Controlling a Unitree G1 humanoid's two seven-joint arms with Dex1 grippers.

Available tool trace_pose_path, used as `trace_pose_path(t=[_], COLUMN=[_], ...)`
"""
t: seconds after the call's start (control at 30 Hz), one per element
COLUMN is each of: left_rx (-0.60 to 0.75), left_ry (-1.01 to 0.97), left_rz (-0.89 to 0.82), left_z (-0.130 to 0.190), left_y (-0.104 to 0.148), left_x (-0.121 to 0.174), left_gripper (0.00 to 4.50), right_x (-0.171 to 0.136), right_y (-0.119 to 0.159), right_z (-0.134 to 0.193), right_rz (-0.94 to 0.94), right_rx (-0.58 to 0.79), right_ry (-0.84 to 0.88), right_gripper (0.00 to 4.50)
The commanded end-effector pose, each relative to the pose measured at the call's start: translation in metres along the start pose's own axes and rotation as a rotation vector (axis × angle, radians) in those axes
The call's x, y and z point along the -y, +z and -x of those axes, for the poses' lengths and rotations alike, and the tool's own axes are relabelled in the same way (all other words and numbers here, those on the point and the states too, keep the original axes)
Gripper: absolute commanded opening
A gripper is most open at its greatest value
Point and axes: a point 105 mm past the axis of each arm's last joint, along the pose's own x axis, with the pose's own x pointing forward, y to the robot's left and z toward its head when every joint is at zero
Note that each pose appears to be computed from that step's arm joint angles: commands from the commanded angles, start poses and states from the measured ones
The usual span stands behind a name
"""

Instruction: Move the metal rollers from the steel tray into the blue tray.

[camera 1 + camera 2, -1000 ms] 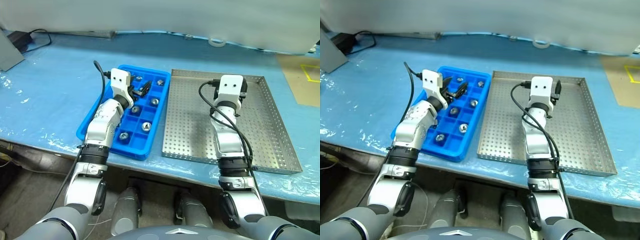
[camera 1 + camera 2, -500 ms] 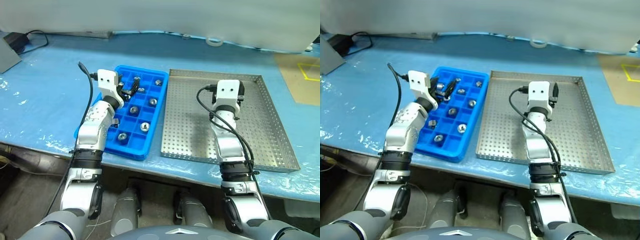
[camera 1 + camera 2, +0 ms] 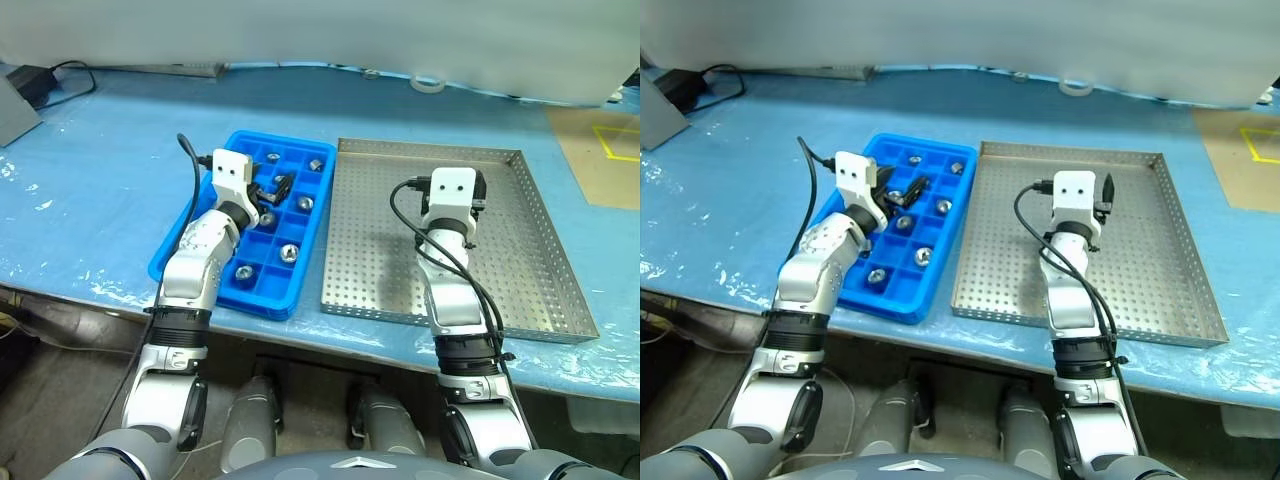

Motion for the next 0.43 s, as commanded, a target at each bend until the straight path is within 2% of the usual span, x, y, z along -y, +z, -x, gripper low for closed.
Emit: trace_pose_path(t=[0.03, 0.43], left_rx=[0.041, 0.050], left_ry=[-0.028, -0.067], left_rz=[-0.016, -0.018], left_z=[-0.005, -0.014], left_y=[0.014, 0.017], left_x=[0.005, 0.011], left_gripper=[4.01, 4.01], right_x=[0.010, 0.021], right_y=[0.011, 0.015], right_z=[0.001, -0.004], right_rz=[-0.004, 0.003], right_rx=[0.041, 0.052], right_ry=[-0.045, -0.088], right_gripper=[3.19, 3.19])
